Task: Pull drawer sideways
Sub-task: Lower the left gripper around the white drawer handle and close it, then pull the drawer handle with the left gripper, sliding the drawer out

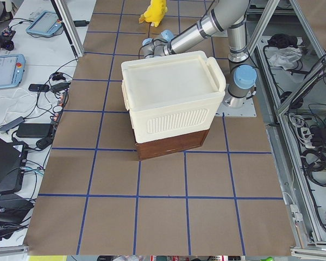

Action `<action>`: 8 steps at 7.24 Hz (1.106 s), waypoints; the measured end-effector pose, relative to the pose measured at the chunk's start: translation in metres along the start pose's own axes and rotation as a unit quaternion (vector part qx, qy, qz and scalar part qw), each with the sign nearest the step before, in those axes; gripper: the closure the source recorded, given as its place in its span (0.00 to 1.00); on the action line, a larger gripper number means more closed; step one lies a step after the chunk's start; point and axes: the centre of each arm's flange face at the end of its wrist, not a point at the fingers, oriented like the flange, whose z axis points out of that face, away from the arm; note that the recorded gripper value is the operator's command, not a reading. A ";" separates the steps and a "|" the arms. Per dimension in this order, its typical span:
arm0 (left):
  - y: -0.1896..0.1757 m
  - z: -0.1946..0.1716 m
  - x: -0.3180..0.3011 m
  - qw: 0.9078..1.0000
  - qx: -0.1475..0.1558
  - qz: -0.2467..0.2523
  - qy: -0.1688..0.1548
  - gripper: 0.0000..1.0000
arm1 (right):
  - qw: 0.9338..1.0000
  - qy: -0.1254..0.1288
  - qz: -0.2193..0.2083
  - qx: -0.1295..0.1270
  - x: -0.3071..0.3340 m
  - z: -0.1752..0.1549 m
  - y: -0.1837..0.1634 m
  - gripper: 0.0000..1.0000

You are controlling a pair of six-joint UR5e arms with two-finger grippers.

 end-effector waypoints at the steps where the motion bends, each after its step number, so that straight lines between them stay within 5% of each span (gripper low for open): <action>1: -0.001 0.000 0.000 1.000 0.000 -0.001 0.000 0.36 | 1.000 0.000 0.000 0.000 0.000 0.000 0.000 0.00; 8: -0.002 -0.001 -0.001 1.000 0.001 -0.003 0.001 0.54 | 1.000 0.000 0.000 0.000 0.000 0.000 0.000 0.00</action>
